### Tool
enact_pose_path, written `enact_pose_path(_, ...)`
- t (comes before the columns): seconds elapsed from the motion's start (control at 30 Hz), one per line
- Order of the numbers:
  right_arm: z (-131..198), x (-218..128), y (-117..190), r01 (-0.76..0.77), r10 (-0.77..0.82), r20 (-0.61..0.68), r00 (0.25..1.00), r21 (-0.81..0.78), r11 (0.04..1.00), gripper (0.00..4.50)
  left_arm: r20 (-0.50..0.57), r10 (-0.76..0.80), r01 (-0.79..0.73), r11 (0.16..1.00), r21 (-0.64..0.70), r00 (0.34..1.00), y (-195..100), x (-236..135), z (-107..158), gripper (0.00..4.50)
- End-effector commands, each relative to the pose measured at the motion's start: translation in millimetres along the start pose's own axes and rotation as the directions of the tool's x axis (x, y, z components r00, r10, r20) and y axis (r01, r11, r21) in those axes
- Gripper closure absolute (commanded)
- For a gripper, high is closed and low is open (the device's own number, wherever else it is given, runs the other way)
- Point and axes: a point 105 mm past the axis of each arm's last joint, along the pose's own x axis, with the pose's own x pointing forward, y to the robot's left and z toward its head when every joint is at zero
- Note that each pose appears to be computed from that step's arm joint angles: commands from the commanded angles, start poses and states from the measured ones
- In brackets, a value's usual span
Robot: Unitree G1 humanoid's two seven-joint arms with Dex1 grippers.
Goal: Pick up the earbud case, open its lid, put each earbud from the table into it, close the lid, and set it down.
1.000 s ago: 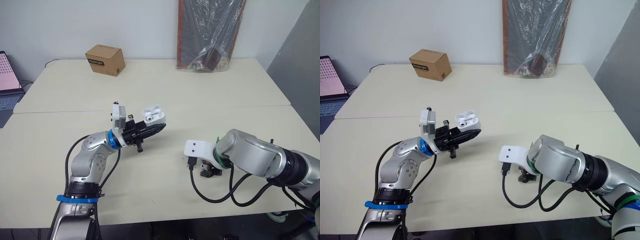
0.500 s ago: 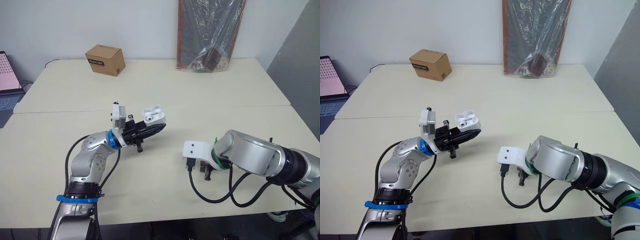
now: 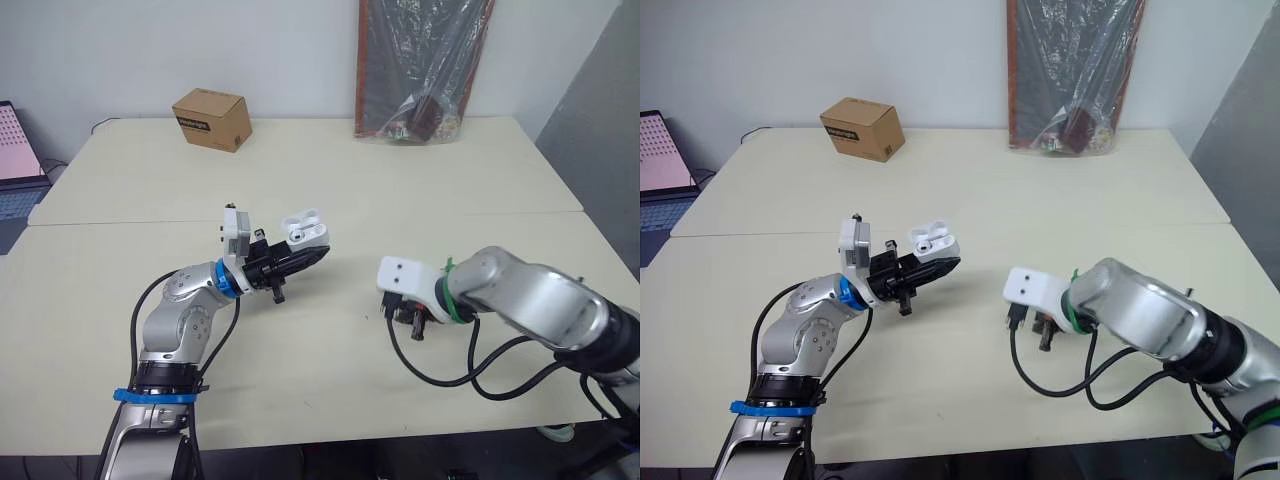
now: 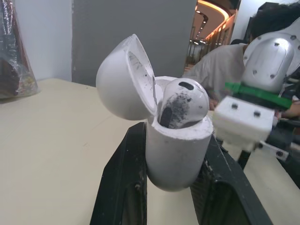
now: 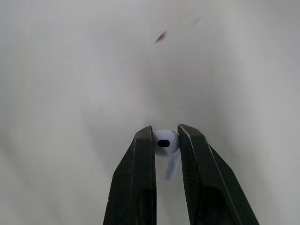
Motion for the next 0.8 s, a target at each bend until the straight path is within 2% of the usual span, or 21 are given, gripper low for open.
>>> enact_pose_path(0.03, 25, -20, -6, 0.045, -0.052, 0.255, 0.965, 0.033, 0.998, 4.15, 0.013, -0.021, 0.020, 0.999, 0.051, 1.000, 0, 1, 9, 3.73)
enact_pose_path(0.07, 34, -26, -5, 0.036, -0.063, 0.364, 0.929, 0.081, 0.996, 4.15, 0.011, -0.022, 0.021, 0.999, 0.049, 1.000, 1, 1, 9, 3.73)
enact_pose_path(0.17, 52, -41, -1, 0.012, -0.105, 0.569, 0.816, 0.165, 0.986, 4.15, 0.007, -0.027, 0.026, 0.999, 0.045, 1.000, 3, 1, 7, 3.73)
enact_pose_path(0.4, 99, -60, -5, -0.020, -0.173, 0.753, 0.635, 0.240, 0.971, 4.15, -0.006, -0.051, 0.051, 0.998, 0.038, 0.999, 5, 5, 5, 3.73)
enact_pose_path(0.6, 129, -62, -9, -0.061, -0.182, 0.800, 0.572, 0.262, 0.963, 4.15, -0.009, -0.064, 0.064, 0.997, 0.037, 0.998, 5, 9, 5, 3.73)
enact_pose_path(0.8, 135, -52, -11, -0.032, -0.202, 0.791, 0.577, 0.268, 0.963, 4.15, -0.005, -0.066, 0.066, 0.997, 0.037, 0.998, 4, 10, 6, 3.73)
